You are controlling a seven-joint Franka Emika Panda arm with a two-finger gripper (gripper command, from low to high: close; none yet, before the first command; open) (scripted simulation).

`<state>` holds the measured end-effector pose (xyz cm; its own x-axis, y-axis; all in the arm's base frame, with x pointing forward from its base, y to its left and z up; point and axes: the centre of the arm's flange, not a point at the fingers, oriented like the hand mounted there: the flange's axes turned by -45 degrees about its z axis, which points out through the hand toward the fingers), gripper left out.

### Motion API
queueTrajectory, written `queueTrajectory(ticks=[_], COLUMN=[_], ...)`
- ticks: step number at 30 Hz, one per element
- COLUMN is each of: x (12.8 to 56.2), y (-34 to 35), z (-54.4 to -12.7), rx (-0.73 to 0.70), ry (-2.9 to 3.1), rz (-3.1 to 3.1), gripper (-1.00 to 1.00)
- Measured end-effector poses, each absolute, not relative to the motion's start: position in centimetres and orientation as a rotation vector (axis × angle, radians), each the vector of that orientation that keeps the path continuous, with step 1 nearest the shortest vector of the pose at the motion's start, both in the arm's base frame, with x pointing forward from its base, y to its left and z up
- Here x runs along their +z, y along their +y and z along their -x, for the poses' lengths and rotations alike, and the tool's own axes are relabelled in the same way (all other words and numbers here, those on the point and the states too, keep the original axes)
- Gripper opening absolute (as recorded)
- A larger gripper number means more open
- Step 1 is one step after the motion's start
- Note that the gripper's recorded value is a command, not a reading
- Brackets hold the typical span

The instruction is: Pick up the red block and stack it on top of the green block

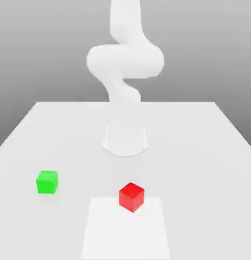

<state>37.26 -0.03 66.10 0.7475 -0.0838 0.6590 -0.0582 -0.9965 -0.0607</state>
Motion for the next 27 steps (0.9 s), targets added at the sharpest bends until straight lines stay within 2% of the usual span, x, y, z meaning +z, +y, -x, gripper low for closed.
queueTrajectory(ticks=[4, 8, 12, 17, 19, 23, 24, 27], x=[56.2, 46.2, 36.1, 23.3, 19.4, 15.5, 14.7, 14.8], y=[0.2, 0.6, 1.2, 1.6, 1.4, 1.7, 1.7, 1.7], z=[-40.6, -41.5, -39.9, -34.8, -33.6, -33.0, -32.9, -32.9], rx=[-0.862, -0.632, -0.395, -0.087, -0.023, -0.002, -0.001, -0.002], ry=[0.306, 0.493, 0.696, 0.974, 1.04, 1.05, 1.051, 1.05], rz=[2.925, 2.944, 2.959, 2.966, 2.961, 2.96, 2.96, 2.959], gripper=[0.0, 0.0, 0.0, 0.0, 0.0, 0.0, -1.0, -1.0])
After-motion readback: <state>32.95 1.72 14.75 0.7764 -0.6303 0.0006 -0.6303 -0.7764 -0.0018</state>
